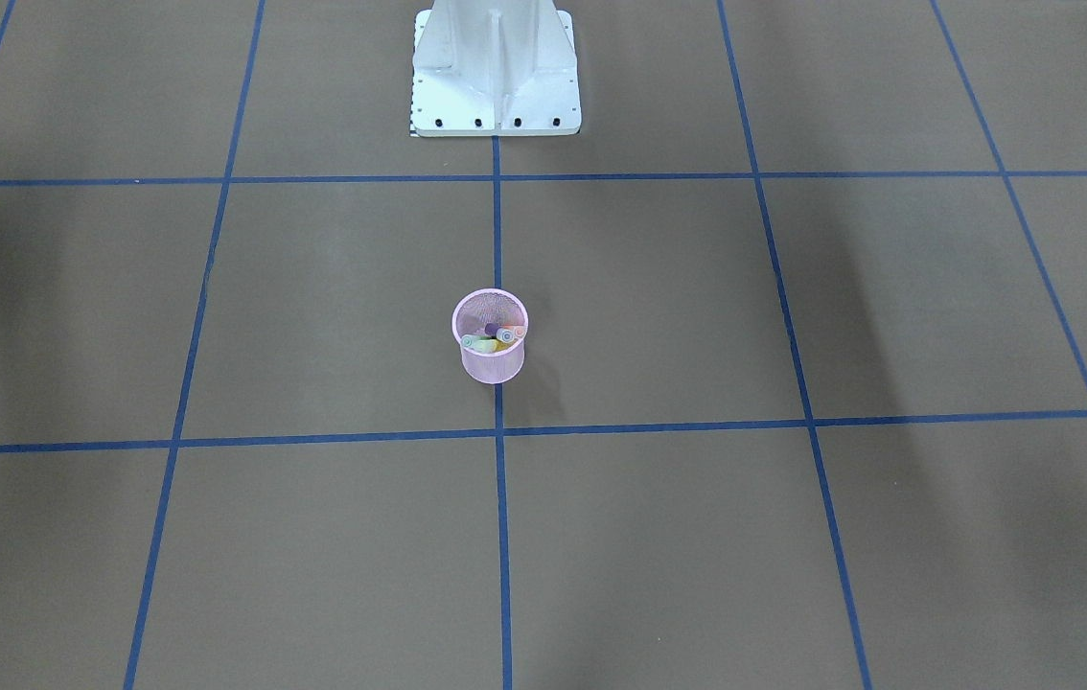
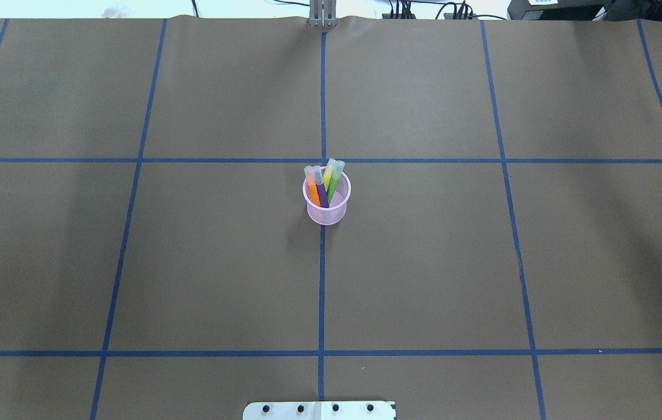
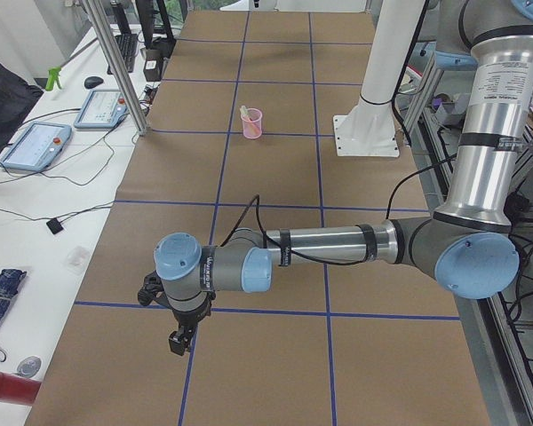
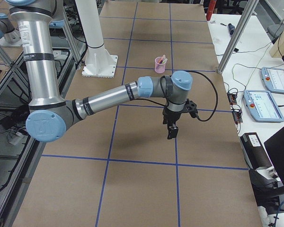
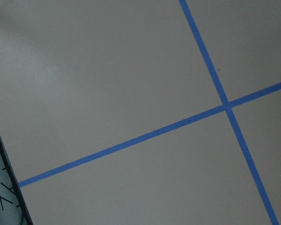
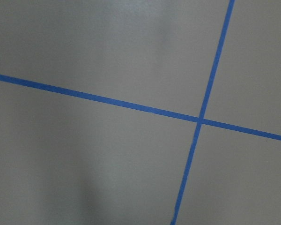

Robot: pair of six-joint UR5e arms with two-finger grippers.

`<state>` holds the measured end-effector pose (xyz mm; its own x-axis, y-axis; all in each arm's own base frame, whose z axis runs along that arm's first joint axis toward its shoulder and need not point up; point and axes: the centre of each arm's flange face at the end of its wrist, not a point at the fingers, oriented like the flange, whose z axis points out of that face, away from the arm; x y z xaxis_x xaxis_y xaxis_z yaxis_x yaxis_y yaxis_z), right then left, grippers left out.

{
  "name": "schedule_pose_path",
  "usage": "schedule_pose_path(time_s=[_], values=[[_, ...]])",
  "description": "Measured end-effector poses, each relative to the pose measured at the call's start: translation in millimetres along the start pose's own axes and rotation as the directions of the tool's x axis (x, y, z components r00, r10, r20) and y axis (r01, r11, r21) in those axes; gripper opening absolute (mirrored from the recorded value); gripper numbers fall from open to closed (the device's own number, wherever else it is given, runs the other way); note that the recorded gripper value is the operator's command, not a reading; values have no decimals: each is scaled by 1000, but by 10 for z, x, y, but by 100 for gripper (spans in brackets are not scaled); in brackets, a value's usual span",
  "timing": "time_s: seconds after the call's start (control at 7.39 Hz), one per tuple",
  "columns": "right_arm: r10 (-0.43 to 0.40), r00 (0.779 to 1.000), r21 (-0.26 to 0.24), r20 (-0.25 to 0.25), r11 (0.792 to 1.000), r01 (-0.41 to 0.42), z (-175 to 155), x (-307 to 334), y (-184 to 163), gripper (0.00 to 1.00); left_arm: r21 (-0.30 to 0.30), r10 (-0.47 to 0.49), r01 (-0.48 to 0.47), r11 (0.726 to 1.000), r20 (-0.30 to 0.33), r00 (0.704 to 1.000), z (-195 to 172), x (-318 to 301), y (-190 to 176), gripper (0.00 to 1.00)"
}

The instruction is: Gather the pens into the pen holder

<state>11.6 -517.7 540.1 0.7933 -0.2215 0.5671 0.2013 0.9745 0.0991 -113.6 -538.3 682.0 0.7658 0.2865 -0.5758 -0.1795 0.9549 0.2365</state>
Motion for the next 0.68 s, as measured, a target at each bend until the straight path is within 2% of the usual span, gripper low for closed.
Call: schedule_pose_path(time_s=[0.27,0.41,0.68], values=[[-9,1000,45,29,999,8,398,339,149,100,54,-160,160,986,-21,987,-232,268,88,100],[5,998,52,62,999,-8,479,446,201,100,68,-206,209,976,-46,977,-301,383,132,100],[36,994,57,105,997,-43,519,596,299,100,73,-239,244,967,-79,968,-331,486,151,100]])
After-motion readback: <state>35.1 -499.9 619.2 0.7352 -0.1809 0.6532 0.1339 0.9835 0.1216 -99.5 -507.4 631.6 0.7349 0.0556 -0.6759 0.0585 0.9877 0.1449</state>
